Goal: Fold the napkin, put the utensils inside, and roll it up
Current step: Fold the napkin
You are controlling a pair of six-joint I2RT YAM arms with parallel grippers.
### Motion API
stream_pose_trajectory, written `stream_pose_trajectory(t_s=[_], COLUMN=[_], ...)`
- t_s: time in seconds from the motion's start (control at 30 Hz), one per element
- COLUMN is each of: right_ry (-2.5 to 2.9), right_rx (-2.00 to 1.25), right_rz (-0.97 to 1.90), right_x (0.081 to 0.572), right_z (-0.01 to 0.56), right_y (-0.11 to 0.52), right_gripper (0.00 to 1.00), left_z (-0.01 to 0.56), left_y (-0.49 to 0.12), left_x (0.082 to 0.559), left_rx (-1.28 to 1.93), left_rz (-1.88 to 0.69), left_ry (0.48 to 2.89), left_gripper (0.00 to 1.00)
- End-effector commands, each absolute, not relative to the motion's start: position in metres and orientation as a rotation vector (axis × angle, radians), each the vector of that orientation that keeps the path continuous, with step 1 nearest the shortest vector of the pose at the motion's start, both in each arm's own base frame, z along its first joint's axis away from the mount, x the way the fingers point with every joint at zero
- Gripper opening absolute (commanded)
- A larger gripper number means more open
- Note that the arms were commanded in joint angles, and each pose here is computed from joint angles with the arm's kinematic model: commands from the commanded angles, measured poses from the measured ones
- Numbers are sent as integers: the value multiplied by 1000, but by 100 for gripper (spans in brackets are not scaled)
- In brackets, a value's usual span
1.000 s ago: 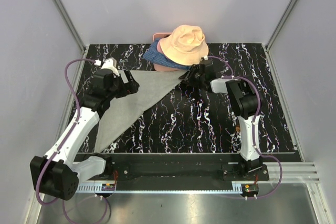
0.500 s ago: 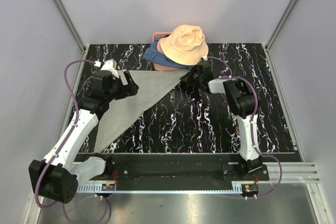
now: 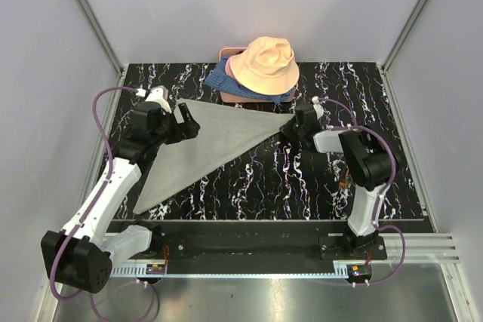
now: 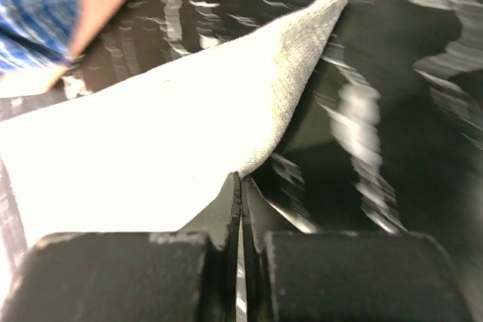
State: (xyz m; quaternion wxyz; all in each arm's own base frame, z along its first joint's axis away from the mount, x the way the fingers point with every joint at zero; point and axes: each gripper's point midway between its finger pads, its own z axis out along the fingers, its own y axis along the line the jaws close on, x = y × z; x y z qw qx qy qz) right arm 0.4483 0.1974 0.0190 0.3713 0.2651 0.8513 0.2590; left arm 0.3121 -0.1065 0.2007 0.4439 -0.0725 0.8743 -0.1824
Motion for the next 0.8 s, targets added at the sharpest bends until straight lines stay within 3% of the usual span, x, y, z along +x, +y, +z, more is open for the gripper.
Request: stream_pose_trajectory(t_s=[0.0, 0.37, 0.43, 0.47, 0.6, 0.77], right_ry=[2196, 2136, 2135, 2153, 2140, 2135], right_rx=[748, 834, 804, 747, 569, 356], right_rz=[371, 86, 89, 96, 223, 389], right_x=[414, 337, 332, 330, 336, 356], right_z=[13, 43, 53, 58, 95, 131], right_y=[146, 73, 71, 73, 92, 131], right_gripper=[0, 1, 10, 25, 56, 61], left_z=[204, 169, 158, 155, 144, 123], left_y=[-119, -125, -123, -121, -121, -121], left_x=[310, 301, 297, 295, 289, 279], left_rx=[-129, -149, -169, -182, -208, -238], left_rz=[-522, -542, -543, -534, -560, -586], left_ry=[2150, 2205, 2208, 2209, 2213, 2250], left_gripper=[98, 98, 99, 99, 99, 99])
